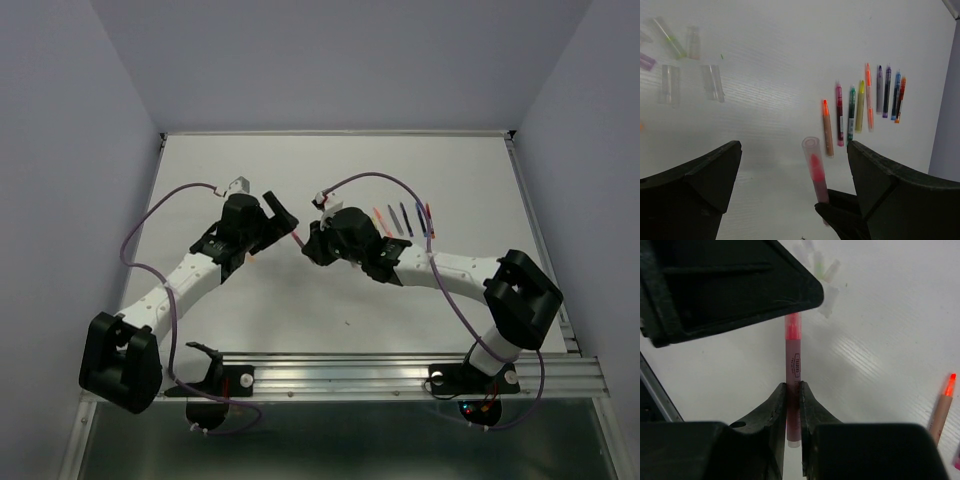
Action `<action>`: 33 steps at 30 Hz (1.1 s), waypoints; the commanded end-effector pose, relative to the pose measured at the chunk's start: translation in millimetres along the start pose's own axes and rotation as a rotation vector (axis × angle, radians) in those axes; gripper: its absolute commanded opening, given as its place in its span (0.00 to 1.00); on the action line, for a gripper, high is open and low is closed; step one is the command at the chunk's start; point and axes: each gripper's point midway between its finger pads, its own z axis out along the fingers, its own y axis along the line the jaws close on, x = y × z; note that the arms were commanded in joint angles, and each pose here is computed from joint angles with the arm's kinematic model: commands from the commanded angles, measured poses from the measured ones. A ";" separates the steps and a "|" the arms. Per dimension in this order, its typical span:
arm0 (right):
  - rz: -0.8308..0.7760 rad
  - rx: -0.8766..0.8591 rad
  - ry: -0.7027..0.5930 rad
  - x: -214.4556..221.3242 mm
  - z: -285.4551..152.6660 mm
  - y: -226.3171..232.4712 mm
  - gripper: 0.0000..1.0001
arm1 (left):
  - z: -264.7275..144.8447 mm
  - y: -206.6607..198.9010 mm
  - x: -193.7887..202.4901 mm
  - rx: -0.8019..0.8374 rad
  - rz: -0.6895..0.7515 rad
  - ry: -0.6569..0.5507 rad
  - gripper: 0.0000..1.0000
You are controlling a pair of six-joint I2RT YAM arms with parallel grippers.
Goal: Open the pen caps
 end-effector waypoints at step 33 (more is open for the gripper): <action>-0.037 -0.449 0.281 79.0 -47.2 67.5 0.01 | 16.6 -35.2 -120.9 0.014 -0.075 -0.351 0.00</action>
